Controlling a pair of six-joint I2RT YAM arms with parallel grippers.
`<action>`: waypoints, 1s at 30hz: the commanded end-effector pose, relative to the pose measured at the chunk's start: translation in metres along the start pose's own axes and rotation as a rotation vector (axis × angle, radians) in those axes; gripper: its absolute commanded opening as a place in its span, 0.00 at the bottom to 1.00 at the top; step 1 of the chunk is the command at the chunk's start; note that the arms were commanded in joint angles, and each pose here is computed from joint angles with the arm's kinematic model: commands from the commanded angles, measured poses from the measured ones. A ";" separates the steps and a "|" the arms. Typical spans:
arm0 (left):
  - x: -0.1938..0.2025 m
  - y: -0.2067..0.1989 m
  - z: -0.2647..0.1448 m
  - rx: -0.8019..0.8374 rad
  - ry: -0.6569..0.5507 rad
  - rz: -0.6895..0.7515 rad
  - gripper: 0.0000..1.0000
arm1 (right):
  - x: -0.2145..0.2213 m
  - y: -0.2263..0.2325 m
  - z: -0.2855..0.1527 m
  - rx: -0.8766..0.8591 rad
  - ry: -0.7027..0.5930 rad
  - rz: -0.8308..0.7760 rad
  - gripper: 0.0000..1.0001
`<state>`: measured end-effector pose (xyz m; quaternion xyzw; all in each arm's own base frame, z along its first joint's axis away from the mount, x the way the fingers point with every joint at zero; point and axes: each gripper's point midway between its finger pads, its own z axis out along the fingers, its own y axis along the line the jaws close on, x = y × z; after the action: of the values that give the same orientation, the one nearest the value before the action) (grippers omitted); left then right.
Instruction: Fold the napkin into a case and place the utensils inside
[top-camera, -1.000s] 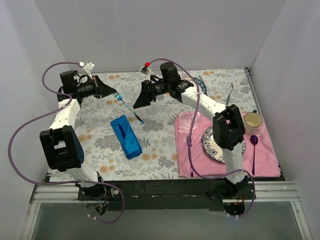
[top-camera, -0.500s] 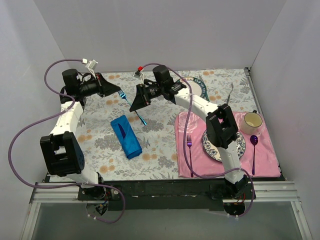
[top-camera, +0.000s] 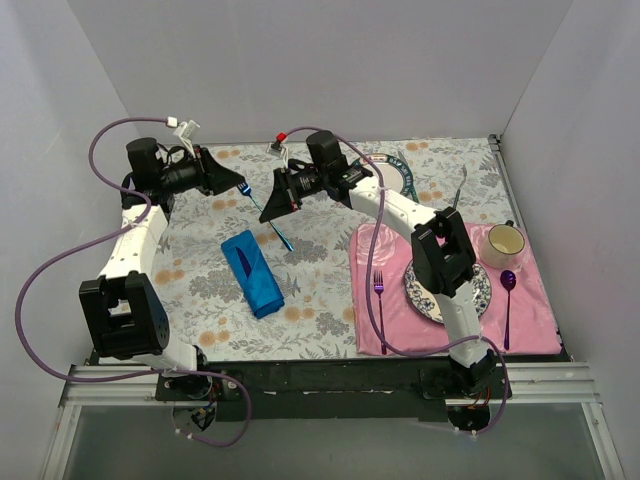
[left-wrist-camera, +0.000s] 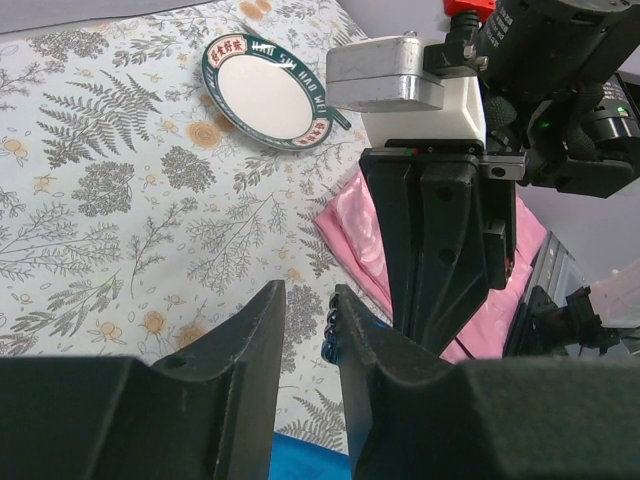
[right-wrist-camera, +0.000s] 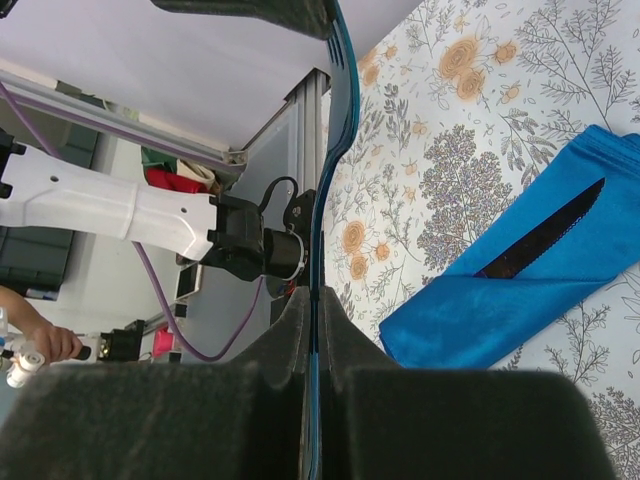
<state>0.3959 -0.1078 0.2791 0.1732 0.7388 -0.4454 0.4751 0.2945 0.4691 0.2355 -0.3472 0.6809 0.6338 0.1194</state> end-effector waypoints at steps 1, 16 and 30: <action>-0.001 -0.007 -0.005 -0.013 0.001 0.036 0.24 | -0.008 0.022 -0.004 -0.034 -0.013 -0.055 0.01; 0.002 -0.006 -0.006 0.019 0.012 -0.016 0.00 | -0.013 0.021 -0.008 -0.064 -0.032 -0.046 0.64; 0.013 0.083 -0.035 0.058 0.058 -0.055 0.00 | -0.012 -0.014 -0.067 0.117 -0.070 -0.083 0.99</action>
<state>0.4285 -0.0458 0.2334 0.1465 0.7571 -0.4554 0.4449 0.3322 0.4316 0.2200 -0.3200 0.7044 0.6160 0.1484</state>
